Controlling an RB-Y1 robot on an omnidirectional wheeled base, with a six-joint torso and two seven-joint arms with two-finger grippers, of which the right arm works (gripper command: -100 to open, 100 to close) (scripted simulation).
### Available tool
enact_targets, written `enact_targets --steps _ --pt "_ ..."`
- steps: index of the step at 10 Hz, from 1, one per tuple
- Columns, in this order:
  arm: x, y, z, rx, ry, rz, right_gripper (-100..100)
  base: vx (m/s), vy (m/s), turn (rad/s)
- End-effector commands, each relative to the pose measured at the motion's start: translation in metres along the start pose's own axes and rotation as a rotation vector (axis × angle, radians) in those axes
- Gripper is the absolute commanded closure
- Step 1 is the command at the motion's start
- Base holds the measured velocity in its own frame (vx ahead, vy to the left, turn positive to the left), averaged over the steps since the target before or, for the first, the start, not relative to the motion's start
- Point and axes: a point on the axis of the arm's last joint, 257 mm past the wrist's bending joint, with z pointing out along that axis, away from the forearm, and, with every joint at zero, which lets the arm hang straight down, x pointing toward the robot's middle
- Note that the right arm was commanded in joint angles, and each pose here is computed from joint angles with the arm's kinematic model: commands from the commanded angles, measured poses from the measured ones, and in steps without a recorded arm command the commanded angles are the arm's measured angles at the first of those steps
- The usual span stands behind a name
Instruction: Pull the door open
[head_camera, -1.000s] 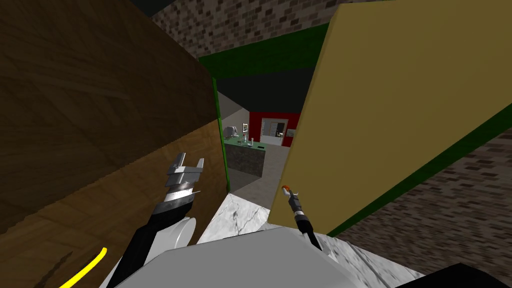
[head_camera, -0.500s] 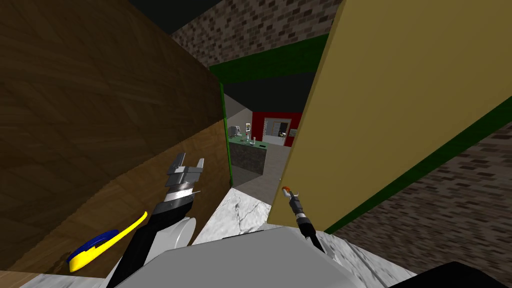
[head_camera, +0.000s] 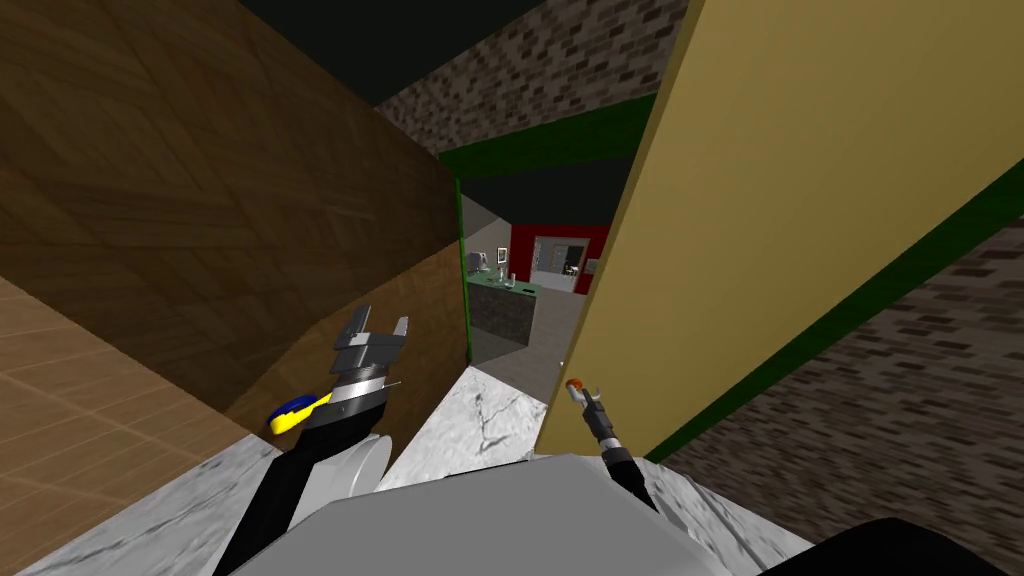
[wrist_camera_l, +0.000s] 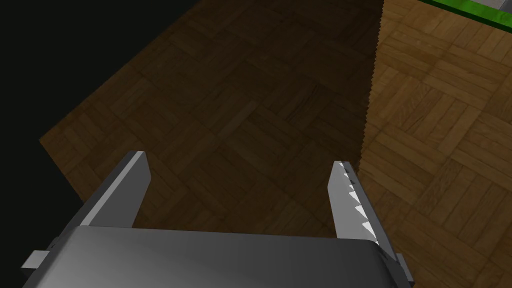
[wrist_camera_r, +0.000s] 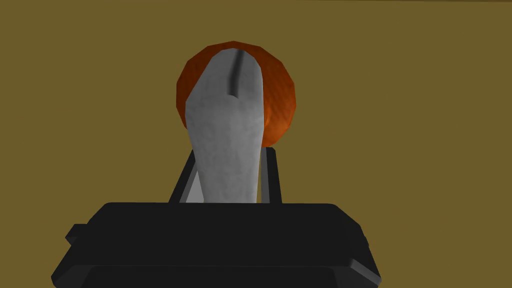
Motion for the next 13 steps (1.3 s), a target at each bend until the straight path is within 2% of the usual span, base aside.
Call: enact_targets --steps 1,2,3,7,11,12,13 --pt "-0.001 0.002 -0.0095 -0.002 0.021 0.002 100 -0.201 -0.034 0.099" --pt "0.001 0.001 -0.0055 0.0 0.015 0.001 100 -0.093 -0.004 0.009" --pt "0.001 -0.001 -0.0168 0.003 0.03 0.002 100 -0.144 -0.047 0.181" --pt "-0.002 0.0 -0.039 0.0 0.063 0.001 100 -0.228 -0.052 0.165" --pt "-0.003 0.002 -0.055 -0.002 0.087 0.002 100 -0.167 -0.048 0.12" --pt "-0.002 0.0 -0.0526 0.003 0.085 0.003 100 -0.061 -0.005 0.016" --pt "0.006 -0.002 -0.0454 0.005 0.093 0.005 100 -0.142 -0.019 0.043"
